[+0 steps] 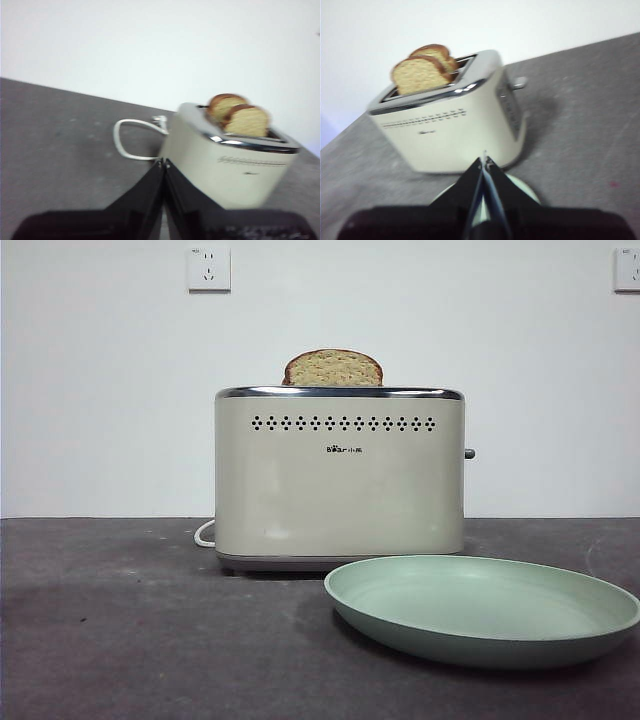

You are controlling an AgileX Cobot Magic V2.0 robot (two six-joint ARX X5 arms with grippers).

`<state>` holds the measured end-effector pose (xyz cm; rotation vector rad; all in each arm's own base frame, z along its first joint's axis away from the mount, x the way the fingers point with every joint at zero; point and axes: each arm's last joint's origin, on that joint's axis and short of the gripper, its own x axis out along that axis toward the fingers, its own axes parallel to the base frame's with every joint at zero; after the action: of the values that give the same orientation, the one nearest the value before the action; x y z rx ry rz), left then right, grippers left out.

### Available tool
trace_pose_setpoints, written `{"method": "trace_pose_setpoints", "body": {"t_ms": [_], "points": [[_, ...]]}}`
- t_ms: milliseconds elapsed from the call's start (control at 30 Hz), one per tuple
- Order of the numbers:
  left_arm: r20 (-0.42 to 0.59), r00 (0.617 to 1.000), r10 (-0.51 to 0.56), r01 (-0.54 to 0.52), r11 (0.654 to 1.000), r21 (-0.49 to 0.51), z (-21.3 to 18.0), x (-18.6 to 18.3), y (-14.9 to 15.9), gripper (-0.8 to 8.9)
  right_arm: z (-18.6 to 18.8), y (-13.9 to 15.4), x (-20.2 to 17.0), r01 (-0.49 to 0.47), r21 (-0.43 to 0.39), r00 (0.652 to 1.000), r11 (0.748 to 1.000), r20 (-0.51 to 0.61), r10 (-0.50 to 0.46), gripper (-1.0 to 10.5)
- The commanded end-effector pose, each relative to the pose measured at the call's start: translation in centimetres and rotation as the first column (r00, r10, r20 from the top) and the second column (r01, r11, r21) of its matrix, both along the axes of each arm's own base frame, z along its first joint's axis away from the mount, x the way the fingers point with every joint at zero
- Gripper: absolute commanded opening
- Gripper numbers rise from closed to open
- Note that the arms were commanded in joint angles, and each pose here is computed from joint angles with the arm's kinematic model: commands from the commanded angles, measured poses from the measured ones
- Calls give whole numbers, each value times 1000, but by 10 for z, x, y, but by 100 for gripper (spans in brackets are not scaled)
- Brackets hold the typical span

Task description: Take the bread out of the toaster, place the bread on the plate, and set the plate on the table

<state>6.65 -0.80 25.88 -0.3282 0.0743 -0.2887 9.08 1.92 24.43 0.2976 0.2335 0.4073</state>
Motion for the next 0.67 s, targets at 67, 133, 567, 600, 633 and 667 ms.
{"method": "trace_pose_setpoints", "body": {"t_ms": [67,133,567,600,633,667], "points": [[-9,996,-86,86,996,33,24,-3,-2,-6,32,3,5,-86,-42,995,995,-56,84,-12],[-31,990,-135,137,989,56,35,-2,-4,-6,47,4,8,-143,-65,985,988,-103,136,-12],[-232,901,-366,409,895,180,72,7,-9,-6,98,13,18,-403,-145,869,904,-372,327,-12],[-233,901,-366,411,893,185,73,7,-9,-7,97,14,17,-410,-146,864,900,-380,332,-12],[-235,901,-364,409,893,186,74,7,-9,-7,96,14,17,-416,-147,859,897,-386,336,-12],[-233,902,-363,408,894,187,74,7,-9,-7,96,15,17,-421,-146,856,895,-390,339,-12]]}}
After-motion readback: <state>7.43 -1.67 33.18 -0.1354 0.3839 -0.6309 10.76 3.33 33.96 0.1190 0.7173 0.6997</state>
